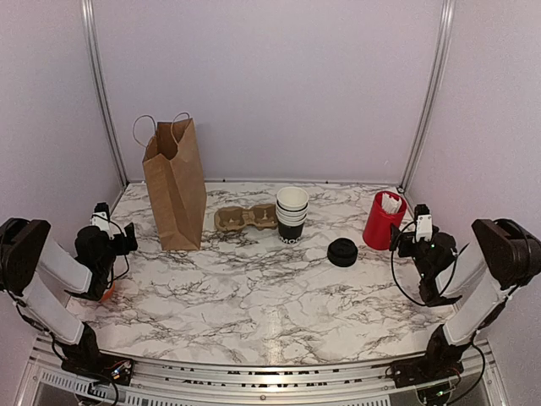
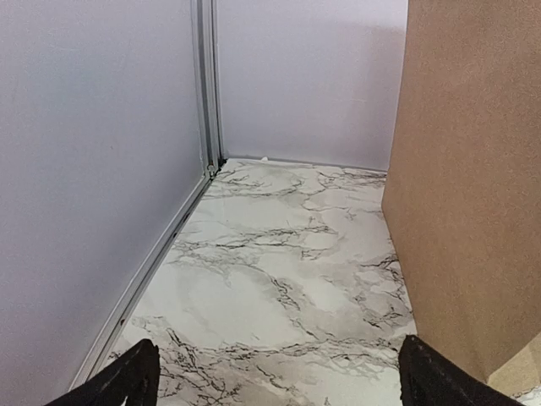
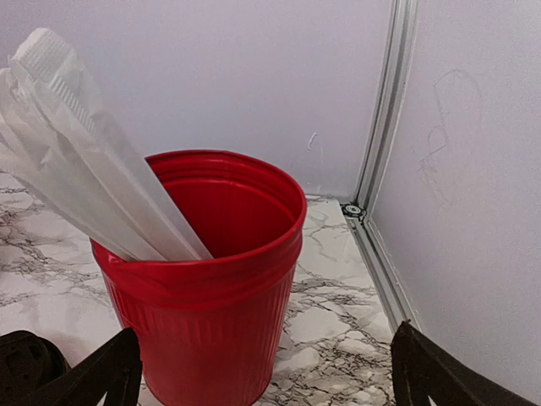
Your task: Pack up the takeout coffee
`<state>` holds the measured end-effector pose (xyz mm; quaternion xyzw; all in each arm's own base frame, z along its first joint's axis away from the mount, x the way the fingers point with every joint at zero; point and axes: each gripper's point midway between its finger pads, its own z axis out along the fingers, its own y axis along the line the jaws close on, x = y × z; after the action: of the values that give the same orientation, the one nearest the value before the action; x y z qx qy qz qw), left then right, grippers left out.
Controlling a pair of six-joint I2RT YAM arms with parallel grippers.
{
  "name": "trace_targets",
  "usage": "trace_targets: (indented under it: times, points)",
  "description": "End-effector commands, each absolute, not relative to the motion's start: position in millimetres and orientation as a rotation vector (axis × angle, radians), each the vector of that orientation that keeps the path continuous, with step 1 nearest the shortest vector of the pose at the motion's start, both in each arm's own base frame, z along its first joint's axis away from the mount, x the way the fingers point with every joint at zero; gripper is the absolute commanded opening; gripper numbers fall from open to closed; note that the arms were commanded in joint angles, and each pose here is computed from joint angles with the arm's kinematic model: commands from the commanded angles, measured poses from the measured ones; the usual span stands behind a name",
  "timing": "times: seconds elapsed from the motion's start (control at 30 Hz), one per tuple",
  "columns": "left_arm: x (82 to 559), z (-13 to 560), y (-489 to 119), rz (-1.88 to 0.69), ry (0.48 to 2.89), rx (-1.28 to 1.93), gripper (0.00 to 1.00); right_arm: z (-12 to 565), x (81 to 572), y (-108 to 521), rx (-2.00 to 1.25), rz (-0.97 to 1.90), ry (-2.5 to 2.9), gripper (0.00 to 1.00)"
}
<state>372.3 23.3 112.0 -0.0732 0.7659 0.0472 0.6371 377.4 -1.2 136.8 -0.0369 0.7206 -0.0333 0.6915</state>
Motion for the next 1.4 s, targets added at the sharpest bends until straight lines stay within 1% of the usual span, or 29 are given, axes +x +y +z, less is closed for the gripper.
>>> trace_targets:
  times: [0.0,0.83,1.0,1.13,1.2,1.37]
  points:
    - [377.9,126.0,25.8,0.112,1.701,-0.169,0.99,145.4,382.4,-0.3,-0.079,-0.08,1.587,1.0]
    - [376.5,126.7,28.9,0.126,1.697,-0.187,0.99,146.4,382.3,-3.3,-0.064,-0.084,1.584,1.0]
    - [373.9,137.7,42.8,0.175,1.669,-0.275,0.99,145.7,380.8,-4.3,-0.055,-0.088,1.584,1.0]
    - [383.1,155.7,21.7,0.169,1.723,-0.165,0.99,148.6,377.8,-6.8,-0.038,-0.095,1.567,1.0]
    - [381.0,170.7,14.9,0.128,1.716,-0.194,0.99,148.4,377.4,-7.6,-0.033,-0.097,1.568,1.0]
    - [376.4,198.4,-16.9,-0.178,1.707,-0.262,0.99,163.0,365.1,-11.4,-0.007,-0.113,1.513,1.0]
